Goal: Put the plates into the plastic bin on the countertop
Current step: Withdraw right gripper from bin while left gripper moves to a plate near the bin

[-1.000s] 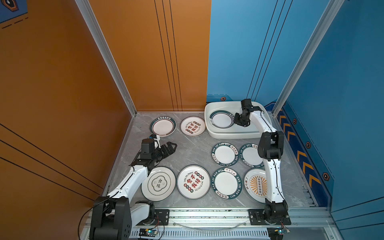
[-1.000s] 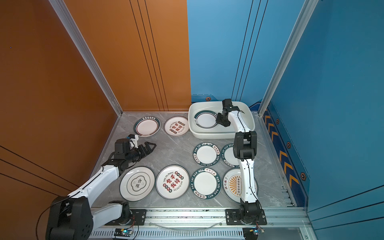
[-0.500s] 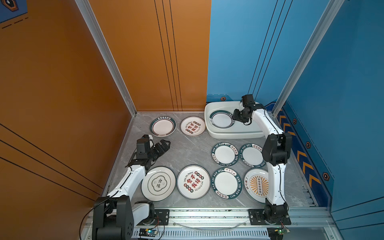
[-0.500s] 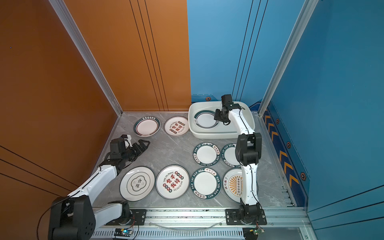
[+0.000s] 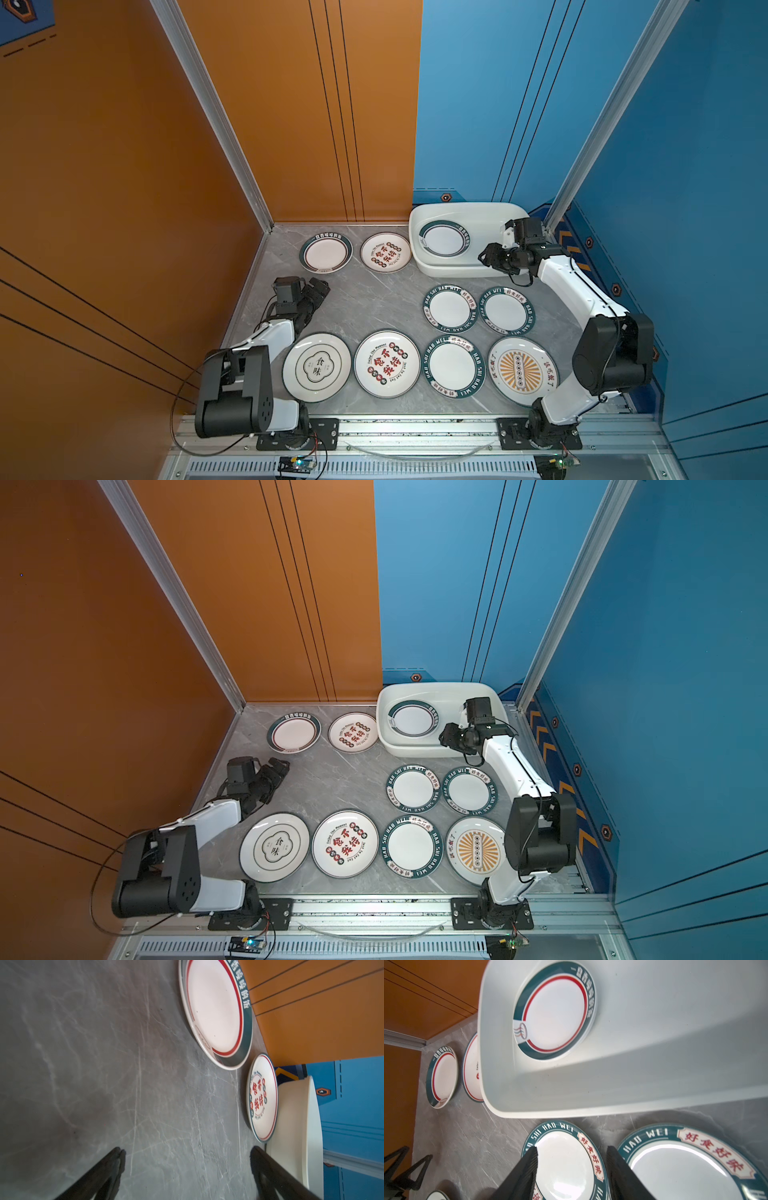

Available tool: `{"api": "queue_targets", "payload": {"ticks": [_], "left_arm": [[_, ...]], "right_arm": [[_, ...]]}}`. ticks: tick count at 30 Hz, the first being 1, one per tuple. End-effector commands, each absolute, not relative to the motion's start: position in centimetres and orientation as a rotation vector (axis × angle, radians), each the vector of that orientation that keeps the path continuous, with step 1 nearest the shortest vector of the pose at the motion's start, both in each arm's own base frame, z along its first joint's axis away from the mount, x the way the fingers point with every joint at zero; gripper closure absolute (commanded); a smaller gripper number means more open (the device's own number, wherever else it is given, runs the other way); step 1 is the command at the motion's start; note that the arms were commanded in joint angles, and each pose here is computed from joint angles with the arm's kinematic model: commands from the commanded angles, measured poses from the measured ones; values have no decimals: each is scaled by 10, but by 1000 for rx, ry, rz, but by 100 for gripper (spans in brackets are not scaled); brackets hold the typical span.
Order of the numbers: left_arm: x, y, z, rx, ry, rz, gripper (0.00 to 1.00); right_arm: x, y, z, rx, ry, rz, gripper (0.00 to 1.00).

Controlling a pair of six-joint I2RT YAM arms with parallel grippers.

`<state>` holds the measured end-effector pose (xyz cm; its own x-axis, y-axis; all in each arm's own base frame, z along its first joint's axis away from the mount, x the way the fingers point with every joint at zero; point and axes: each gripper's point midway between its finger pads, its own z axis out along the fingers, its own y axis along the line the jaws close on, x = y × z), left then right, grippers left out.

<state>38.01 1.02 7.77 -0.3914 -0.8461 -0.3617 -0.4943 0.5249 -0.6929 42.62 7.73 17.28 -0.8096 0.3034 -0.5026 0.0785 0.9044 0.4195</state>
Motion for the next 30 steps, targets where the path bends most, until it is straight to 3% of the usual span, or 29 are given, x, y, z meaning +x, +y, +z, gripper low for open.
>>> {"api": "queue_targets", "payload": {"ticks": [1,10,14,30], "left_arm": [[406,30,90,-1129,1945,-599,6],[451,35,73,-1149,1965,-655,13],[460,39,60,-1183,1955,-692,23],[482,44,11,-1221,2002,-708,46]], "right_arm": [[420,76,200,219,2385,542,44],[408,76,189,218,2398,631,44],[405,78,189,214,2394,644,44],[401,84,178,211,2412,670,44]]}}
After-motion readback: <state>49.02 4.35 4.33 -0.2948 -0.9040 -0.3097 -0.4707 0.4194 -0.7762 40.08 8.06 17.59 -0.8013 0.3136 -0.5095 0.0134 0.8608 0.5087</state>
